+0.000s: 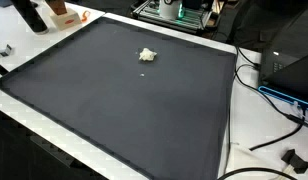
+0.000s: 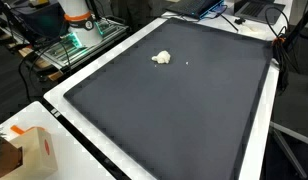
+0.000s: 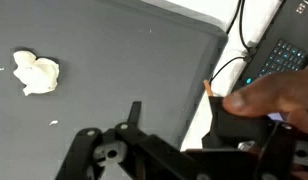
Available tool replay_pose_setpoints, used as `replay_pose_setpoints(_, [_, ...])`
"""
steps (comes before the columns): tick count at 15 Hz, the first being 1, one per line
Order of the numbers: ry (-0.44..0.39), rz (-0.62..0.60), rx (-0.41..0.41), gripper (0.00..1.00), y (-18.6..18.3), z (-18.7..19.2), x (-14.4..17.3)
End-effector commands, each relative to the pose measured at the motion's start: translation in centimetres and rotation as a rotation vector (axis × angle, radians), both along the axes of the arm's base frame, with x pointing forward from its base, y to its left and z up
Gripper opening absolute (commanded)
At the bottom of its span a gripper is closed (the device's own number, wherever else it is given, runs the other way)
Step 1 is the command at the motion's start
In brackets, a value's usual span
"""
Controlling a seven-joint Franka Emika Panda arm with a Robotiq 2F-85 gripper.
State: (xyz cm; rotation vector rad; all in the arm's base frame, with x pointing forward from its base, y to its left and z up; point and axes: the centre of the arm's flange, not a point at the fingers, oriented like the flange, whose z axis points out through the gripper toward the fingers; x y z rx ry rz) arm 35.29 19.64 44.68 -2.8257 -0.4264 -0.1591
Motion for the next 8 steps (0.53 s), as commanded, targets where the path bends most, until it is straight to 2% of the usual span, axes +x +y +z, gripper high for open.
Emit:
replay_pose_setpoints(1, [0.001,0.0,0.0,1.0,0.0,-0.05,0.0])
replay_pose_setpoints(3, [0.001,-0.003,-0.002,1.0,-0.02,0.04,0.04])
replay_pose_setpoints(4, [-0.001,-0.004,0.0,0.79,-0.07,0.08,0.01])
replay_pose_setpoints(5, [-0.003,-0.01,-0.003,0.75,-0.12,0.17,-0.14])
replay_pose_setpoints(8, [-0.004,-0.01,-0.006,0.49,0.02,0.34,-0.18])
